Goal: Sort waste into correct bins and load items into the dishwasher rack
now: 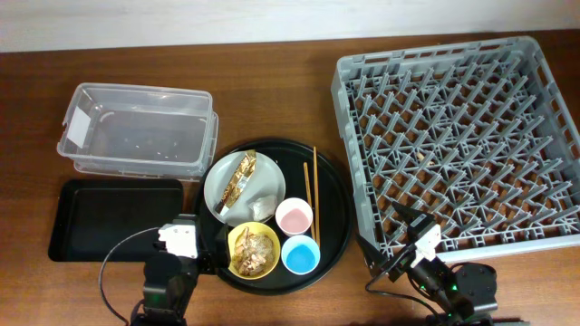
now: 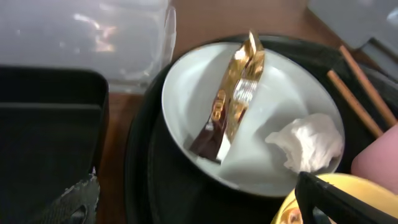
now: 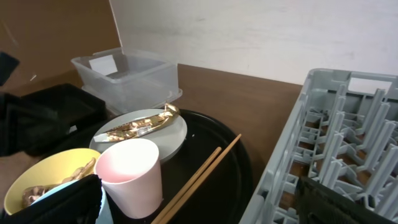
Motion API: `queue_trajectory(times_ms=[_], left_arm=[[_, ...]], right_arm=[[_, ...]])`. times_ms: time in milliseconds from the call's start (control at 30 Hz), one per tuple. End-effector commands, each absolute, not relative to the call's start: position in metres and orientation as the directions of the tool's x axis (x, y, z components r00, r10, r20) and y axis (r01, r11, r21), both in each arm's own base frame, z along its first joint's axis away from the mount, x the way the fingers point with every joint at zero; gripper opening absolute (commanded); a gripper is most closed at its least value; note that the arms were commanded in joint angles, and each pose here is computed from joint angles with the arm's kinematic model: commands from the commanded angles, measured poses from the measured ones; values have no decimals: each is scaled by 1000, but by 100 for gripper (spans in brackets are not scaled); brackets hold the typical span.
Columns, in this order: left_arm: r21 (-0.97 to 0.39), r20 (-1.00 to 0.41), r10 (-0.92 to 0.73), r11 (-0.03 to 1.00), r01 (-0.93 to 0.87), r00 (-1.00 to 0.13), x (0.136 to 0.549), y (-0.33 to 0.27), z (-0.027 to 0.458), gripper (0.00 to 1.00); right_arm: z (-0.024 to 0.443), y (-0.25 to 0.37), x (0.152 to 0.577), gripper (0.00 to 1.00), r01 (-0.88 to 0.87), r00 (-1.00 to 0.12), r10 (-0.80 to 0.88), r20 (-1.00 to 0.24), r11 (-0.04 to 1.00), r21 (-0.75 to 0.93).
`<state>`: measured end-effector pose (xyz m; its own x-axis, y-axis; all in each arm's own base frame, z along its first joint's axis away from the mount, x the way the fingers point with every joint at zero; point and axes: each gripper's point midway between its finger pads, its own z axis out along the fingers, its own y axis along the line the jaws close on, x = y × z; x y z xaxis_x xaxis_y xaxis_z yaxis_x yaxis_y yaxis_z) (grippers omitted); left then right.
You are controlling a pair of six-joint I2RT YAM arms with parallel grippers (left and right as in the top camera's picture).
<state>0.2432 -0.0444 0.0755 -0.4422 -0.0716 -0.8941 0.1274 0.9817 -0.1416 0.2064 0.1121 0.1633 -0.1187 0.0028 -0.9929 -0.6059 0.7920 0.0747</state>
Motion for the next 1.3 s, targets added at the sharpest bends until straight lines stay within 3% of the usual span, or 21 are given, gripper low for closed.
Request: queue_trajectory(times_ms=[0,133,933,1100,1267], left_arm=[[-156,-958,-118,979,131,-260,247,-38,119,99],[-151,-987,-143,980,129,-67,244,-30,164,99],[-152,-986,-143,982,114,-84,245,-27,159,99],[-158,-986,-140,951,265,-87,240,-53,165,99],[-129,-984,-170,891,435,57,224,-78,224,99]], right_arm=[[162,115,203,99,-628,-121,-5,-993,775,72],[162,115,203,99,-628,-121,-5,-993,775,72],[165,117,202,99,-635,-104,-4,-995,770,64],[166,123,197,99,-666,-134,26,-991,738,109],[213,121,189,99,-664,-82,62,-995,741,101]])
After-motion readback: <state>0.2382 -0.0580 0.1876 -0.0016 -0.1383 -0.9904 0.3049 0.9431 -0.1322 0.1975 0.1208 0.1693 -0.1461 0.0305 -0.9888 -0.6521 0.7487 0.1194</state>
